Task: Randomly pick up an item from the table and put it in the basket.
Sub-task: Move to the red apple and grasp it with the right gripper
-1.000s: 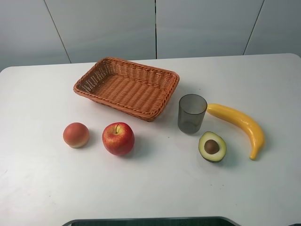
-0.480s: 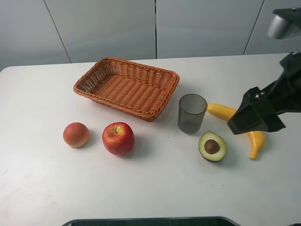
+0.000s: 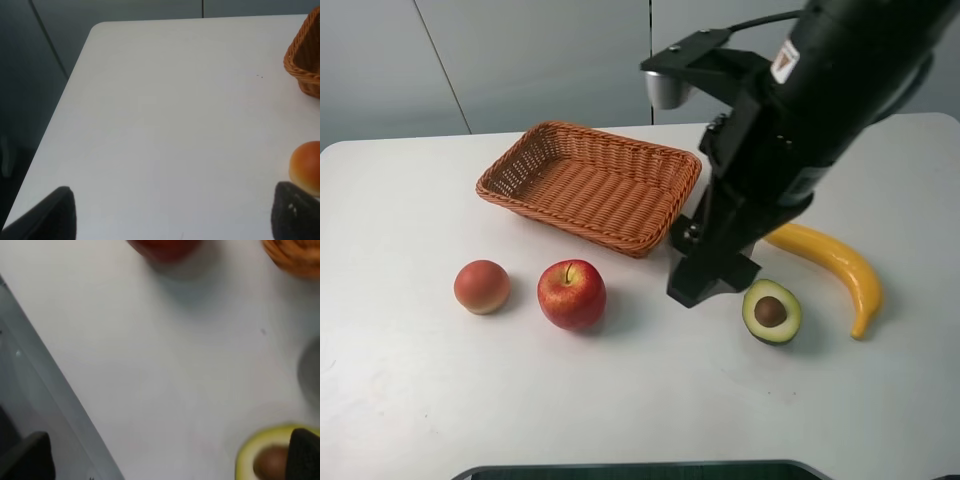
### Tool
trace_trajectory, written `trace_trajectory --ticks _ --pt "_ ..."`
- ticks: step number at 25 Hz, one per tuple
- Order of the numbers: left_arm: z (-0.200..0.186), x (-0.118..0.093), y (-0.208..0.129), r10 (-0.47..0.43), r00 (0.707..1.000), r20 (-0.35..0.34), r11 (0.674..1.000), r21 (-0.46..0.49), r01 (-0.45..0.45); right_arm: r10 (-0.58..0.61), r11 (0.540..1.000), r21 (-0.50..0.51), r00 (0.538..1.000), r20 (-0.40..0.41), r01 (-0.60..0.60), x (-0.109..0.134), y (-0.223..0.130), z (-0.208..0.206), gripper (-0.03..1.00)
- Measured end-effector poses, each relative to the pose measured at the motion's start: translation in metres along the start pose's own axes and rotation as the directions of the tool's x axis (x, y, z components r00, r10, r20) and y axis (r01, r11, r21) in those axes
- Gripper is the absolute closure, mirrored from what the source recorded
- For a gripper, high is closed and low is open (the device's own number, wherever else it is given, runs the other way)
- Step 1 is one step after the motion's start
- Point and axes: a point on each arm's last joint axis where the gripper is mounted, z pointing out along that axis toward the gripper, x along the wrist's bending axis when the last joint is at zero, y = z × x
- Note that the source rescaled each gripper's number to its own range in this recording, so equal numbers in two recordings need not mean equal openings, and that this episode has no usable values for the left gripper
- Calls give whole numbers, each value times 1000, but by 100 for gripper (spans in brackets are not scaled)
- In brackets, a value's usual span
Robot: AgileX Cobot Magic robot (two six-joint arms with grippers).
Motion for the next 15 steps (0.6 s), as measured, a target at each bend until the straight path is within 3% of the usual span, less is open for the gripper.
trace_trajectory --ticks 8,15 --pt "0 0 0 0 1000 0 1000 0 0 -157 985 75 987 -16 158 20 62 45 -3" --pt "0 0 0 0 1000 0 1000 0 0 -309 949 60 951 -18 310 45 84 65 -3"
